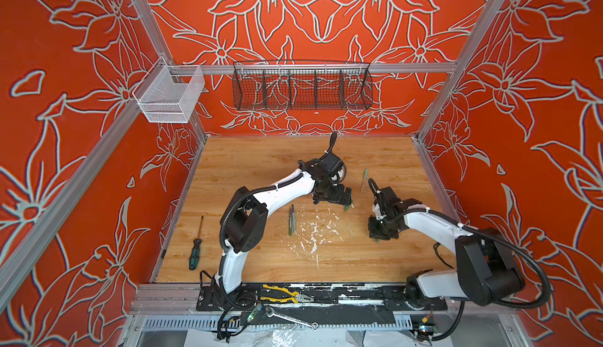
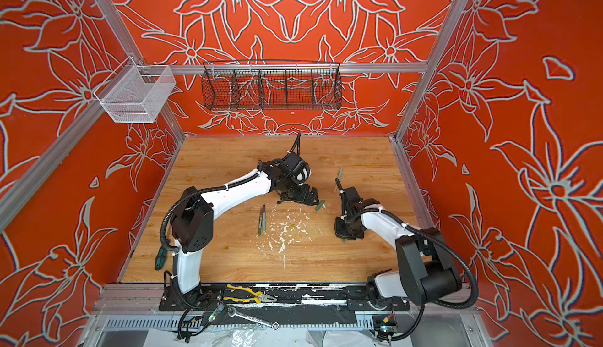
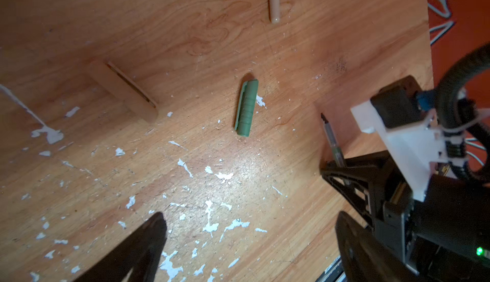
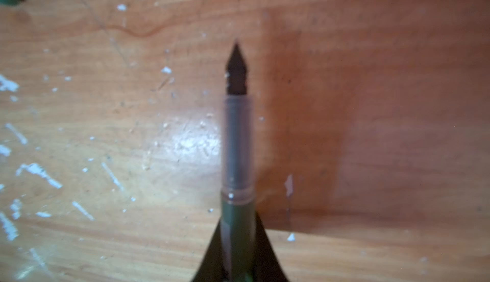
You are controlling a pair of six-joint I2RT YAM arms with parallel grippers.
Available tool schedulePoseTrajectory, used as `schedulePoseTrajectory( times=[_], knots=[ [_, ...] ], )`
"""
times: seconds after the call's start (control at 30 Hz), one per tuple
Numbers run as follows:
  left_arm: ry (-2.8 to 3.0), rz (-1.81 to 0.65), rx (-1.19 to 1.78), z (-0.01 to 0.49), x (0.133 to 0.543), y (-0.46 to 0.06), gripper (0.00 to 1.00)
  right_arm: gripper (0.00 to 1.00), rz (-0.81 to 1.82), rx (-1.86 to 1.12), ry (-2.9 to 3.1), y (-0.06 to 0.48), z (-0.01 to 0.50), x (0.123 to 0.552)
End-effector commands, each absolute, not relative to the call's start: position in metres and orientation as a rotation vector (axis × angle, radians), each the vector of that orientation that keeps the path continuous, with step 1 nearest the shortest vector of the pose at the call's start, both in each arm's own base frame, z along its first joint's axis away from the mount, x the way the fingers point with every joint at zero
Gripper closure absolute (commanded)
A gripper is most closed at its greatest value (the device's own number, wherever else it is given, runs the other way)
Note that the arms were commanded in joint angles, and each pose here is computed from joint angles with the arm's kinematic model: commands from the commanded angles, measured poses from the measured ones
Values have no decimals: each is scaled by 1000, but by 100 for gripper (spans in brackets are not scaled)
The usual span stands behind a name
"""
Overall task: Insert pens into pen caps
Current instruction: Place a pen at the middle-right of the table.
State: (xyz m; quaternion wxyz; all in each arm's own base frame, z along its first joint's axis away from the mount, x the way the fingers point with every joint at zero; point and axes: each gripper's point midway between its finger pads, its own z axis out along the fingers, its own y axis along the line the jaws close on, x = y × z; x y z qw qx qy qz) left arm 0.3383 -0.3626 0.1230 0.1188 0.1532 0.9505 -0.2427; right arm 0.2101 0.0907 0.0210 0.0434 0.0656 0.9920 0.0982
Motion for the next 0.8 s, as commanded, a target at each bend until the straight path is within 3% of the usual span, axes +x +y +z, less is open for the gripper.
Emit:
schedulePoseTrajectory(
  times=[0.0, 0.13, 0.37, 0.57, 0.77],
  knots=[
    [2787, -688, 399, 131, 338, -355, 2, 66, 297, 269, 3034, 91, 20, 207],
    [2789, -674, 414, 136, 332, -349, 2, 54, 247, 277, 3009, 86, 25, 210],
    [2769, -594, 423, 146, 323, -324, 2, 51, 229, 193, 2970, 92, 47, 227],
    [2710, -719, 318, 177, 321, -290, 2, 35, 400, 178, 2831, 120, 94, 268],
    [2620, -722, 232, 205, 312, -244, 2, 35, 414, 278, 2835, 136, 88, 313]
  ],
)
